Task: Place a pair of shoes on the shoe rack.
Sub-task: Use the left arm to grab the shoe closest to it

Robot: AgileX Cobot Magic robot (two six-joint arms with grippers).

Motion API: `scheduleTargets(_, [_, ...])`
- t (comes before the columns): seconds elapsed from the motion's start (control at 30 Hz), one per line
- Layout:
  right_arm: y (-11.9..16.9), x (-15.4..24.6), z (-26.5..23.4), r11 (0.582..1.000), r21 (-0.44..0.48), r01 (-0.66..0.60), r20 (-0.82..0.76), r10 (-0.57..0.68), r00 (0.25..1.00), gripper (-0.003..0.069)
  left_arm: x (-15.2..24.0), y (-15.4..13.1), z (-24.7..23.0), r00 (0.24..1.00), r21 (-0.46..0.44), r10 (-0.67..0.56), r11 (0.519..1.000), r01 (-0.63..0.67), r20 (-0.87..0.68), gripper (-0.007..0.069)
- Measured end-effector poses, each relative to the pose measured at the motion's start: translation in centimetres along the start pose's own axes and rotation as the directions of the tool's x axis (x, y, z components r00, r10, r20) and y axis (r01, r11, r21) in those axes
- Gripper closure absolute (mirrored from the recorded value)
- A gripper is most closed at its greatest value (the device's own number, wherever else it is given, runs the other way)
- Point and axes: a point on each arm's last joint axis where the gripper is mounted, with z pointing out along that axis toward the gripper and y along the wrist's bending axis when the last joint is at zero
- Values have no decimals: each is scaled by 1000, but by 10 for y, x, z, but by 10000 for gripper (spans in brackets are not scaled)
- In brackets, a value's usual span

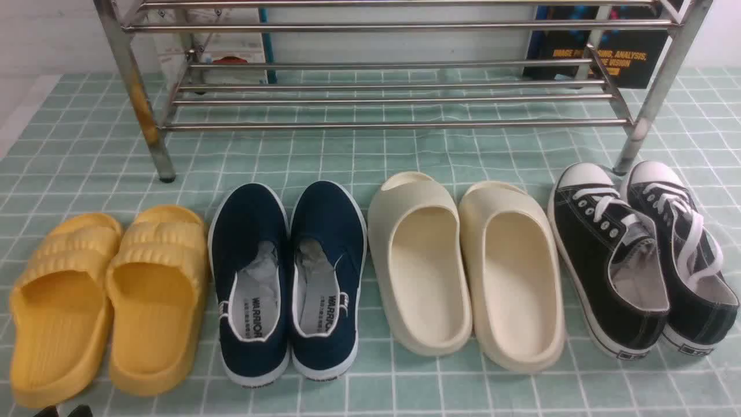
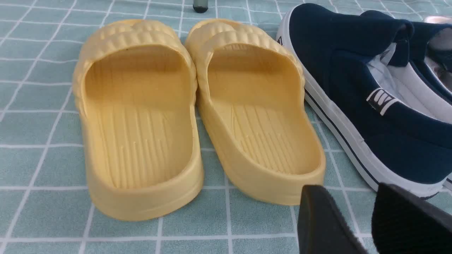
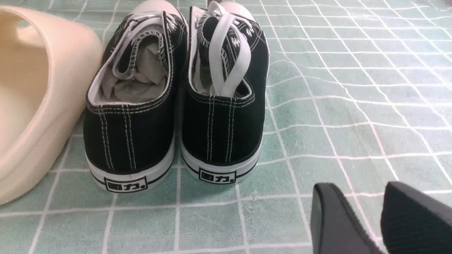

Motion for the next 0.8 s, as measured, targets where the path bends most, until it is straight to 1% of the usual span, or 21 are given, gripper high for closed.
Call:
scheduleTargets(0.6, [0,0,0,1000,0,-1,0,1,1000,412,0,0,0,1000,0,0,1000,0,0,386])
scheduleTargets(0.8, [0,0,0,1000,0,-1,0,1,1000,412,0,1,0,1000,-8,20,1000,-20,0,386])
